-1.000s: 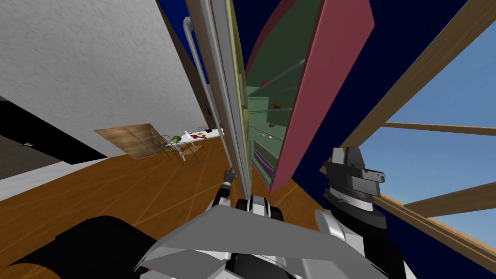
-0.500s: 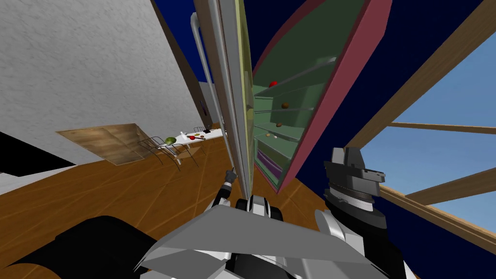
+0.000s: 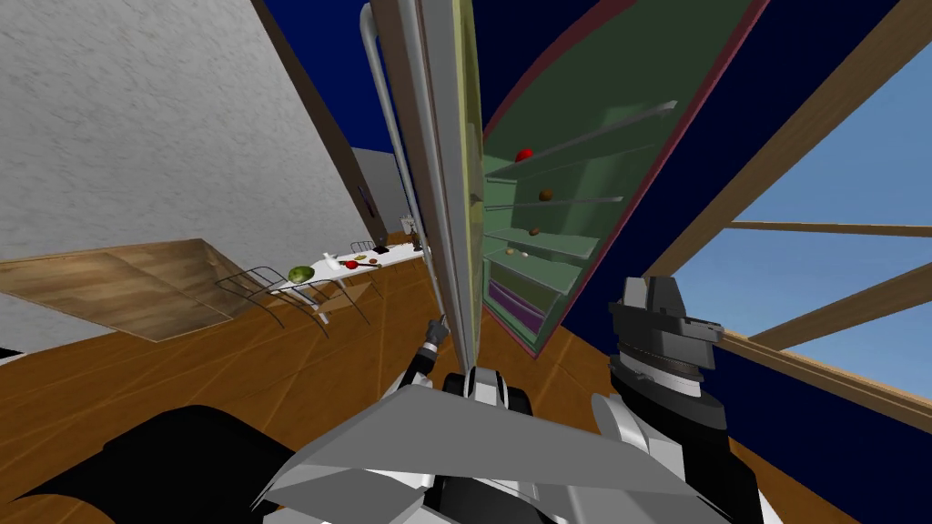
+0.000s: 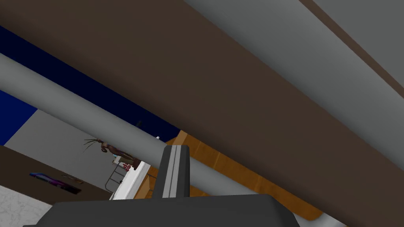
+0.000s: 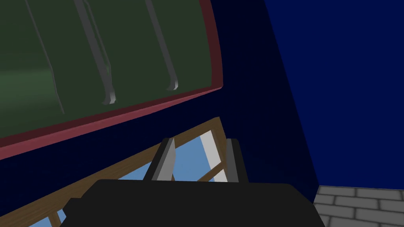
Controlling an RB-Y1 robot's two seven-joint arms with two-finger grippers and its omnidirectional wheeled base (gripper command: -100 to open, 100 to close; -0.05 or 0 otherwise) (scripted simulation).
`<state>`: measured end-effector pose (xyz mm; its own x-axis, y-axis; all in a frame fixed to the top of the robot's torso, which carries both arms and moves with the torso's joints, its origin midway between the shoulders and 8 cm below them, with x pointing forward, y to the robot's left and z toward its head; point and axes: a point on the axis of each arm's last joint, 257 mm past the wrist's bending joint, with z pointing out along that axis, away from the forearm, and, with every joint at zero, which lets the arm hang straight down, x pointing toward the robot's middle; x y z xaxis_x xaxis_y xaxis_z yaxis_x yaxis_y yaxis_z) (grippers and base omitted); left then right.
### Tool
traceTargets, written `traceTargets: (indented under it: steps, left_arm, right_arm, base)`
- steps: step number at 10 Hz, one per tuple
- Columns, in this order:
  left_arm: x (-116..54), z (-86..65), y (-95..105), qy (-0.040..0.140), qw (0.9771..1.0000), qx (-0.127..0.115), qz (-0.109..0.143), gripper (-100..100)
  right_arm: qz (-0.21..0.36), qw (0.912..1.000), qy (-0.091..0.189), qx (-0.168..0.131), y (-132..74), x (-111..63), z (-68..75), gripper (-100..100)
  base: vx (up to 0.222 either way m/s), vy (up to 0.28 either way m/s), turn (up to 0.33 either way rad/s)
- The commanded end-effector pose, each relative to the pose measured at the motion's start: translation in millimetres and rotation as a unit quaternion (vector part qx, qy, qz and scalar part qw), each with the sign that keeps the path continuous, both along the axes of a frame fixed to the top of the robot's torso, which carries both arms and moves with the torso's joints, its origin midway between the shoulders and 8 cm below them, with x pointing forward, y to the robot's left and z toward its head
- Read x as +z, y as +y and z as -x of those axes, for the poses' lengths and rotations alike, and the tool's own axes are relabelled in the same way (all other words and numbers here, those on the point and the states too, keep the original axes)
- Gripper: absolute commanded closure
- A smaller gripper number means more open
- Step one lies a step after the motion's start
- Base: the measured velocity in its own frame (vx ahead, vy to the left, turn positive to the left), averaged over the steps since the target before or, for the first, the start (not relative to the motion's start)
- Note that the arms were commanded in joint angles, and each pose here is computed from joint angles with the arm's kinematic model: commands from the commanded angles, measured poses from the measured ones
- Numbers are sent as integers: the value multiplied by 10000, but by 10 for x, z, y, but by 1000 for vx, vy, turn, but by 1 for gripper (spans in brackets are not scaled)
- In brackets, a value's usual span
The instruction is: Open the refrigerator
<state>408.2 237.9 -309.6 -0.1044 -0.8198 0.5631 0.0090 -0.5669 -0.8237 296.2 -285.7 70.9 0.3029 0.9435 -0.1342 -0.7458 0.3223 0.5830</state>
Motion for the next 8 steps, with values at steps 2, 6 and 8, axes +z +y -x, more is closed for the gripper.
traceTargets:
  steps: [2, 6, 8]
  left_arm:
    - [-50, 53, -96, -6, 9999, -127, 58, -100]
    - [0, 45, -71, -38, 9999, -120, 70, -100]
    - [-22, -69, 123, -43, 10000, -7, 80, 100]
  right_arm:
    - [-3, 10000, -1, 0, 0, 0, 1, 0]
    - [-4, 10000, -1, 0, 0, 0, 1, 0]
    - [-4, 10000, -1, 0, 1, 0, 1, 0]
  base:
    - [14, 147, -42]
    - [22, 91, -31]
    - [-58, 36, -156]
